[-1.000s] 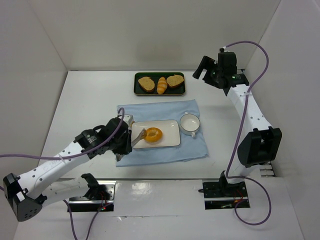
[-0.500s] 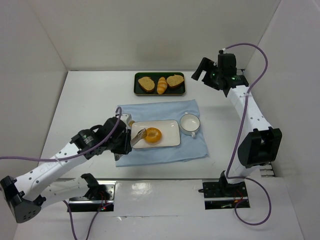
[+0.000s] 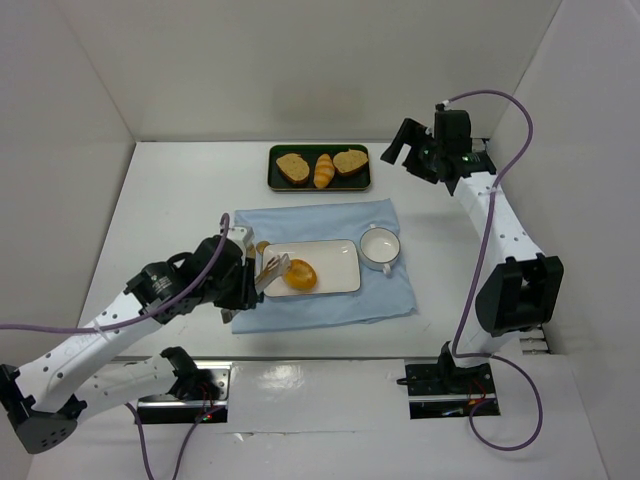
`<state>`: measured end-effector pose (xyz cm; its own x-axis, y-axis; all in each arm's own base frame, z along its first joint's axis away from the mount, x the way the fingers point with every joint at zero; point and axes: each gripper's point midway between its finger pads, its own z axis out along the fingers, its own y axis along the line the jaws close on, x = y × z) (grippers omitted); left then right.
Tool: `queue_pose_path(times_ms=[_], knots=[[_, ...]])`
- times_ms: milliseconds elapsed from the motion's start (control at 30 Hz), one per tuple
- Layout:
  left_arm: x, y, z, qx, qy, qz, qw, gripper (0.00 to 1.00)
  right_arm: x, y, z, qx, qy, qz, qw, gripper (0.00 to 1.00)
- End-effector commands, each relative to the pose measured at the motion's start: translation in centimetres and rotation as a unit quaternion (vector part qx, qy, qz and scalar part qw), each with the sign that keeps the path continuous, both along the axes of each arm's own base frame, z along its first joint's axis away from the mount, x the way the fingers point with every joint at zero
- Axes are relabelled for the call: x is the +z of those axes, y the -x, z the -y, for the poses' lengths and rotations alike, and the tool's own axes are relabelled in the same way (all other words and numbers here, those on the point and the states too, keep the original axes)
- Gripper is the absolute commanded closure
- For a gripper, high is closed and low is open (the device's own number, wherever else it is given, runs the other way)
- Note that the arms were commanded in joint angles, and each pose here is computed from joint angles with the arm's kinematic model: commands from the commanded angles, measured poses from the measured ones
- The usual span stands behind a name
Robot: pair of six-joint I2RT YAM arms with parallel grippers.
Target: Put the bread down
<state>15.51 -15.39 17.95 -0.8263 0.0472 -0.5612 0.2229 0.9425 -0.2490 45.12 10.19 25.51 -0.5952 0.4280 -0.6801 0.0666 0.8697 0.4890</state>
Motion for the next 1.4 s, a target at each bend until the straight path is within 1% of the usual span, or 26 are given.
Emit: queue_pose_path(times_ms=[0,67,100,167,200,233,367,467,500,567,633,733,767,800,833,867,933,1033,1067,1100,1133,1233,1300,1367], knots=[[0.1,0.0,0.2,0.001,0.012,0.006,1.000,0.53,3.5,0.3,0.2,0.000,-0.010,0.050,0.999,0.01],[-0.1,0.1,0.5,0.001,0.017,0.001,1.000,0.53,3.9,0.5,0.2,0.000,-0.011,0.054,0.998,0.01],[-0.1,0.1,0.5,0.001,0.017,0.001,1.000,0.51,3.9,0.5,0.2,0.000,-0.011,0.054,0.998,0.01],[-0.7,0.1,0.4,0.001,0.007,-0.010,1.000,0.50,3.9,0.5,0.2,0.000,-0.011,0.054,0.998,0.01],[-0.2,0.0,0.6,0.001,0.011,-0.006,1.000,0.48,4.4,0.7,0.3,0.000,-0.011,0.060,0.998,0.01],[-0.3,-0.1,0.1,0.009,0.000,-0.002,1.000,0.48,4.4,0.7,0.3,0.000,-0.011,0.060,0.998,0.01],[0.0,-0.7,-0.5,0.033,-0.011,0.005,0.999,0.47,4.4,0.7,0.1,0.004,-0.013,0.059,0.998,0.01],[1.1,-1.2,-1.1,0.050,-0.006,0.029,0.998,0.47,4.6,0.7,-0.1,0.008,-0.016,0.064,0.998,0.01],[2.2,-1.4,-1.0,0.060,0.008,0.043,0.997,0.47,4.6,0.7,-0.1,0.008,-0.016,0.064,0.998,0.01],[3.2,-1.8,-1.7,0.077,0.007,0.060,0.995,0.48,4.1,0.8,-0.1,0.008,-0.016,0.058,0.998,0.01],[5.3,-2.5,-1.7,0.087,0.021,0.085,0.992,0.48,4.1,0.8,-0.1,0.008,-0.016,0.058,0.998,0.01],[7.5,-3.5,-2.7,0.111,0.015,0.123,0.986,0.48,4.1,1.1,-0.2,0.012,-0.018,0.058,0.998,0.01],[7.6,-3.8,-3.1,0.121,0.008,0.131,0.984,0.49,4.1,1.1,-0.2,0.012,-0.018,0.058,0.998,0.01],[8.2,-4.3,-3.8,0.143,0.002,0.148,0.979,0.49,4.1,1.1,-0.2,0.012,-0.018,0.058,0.998,0.01],[8.1,-4.7,-4.1,0.151,-0.009,0.151,0.977,0.49,4.2,1.1,-0.4,0.017,-0.021,0.058,0.998,0.01],[8.0,-5.6,-4.8,0.174,-0.023,0.156,0.972,0.49,4.2,1.1,-0.4,0.017,-0.021,0.058,0.998,0.01],[7.3,-6.7,-5.2,0.190,-0.035,0.153,0.969,0.49,4.4,1.3,-0.5,0.021,-0.023,0.056,0.998,0.01],[5.8,-9.0,-5.5,0.208,-0.046,0.135,0.968,0.50,4.6,1.9,-0.6,0.025,-0.025,0.051,0.998,0.01],[5.5,-10.0,-5.3,0.213,-0.041,0.141,0.966,0.50,5.0,2.3,-0.6,0.025,-0.025,0.053,0.998,0.01],[5.0,-10.8,-6.0,0.224,-0.042,0.133,0.964,0.50,5.4,2.5,-0.6,0.031,-0.024,0.059,0.997,0.01],[3.7,-11.6,-6.2,0.223,-0.058,0.118,0.966,0.50,5.2,2.7,-0.6,0.031,-0.024,0.053,0.998,0.01],[2.2,-14.2,-7.9,0.249,-0.063,0.106,0.961,0.50,4.8,3.5,-0.7,0.035,-0.025,0.045,0.998,0.01],[-0.4,-15.3,-8.9,0.253,-0.075,0.078,0.961,0.50,4.1,4.1,-0.8,0.039,-0.027,0.034,0.998,0.01],[-1.3,-16.9,-10.5,0.280,-0.063,0.067,0.956,0.52,4.7,4.7,-0.7,0.039,-0.028,0.042,0.998,0.01]])
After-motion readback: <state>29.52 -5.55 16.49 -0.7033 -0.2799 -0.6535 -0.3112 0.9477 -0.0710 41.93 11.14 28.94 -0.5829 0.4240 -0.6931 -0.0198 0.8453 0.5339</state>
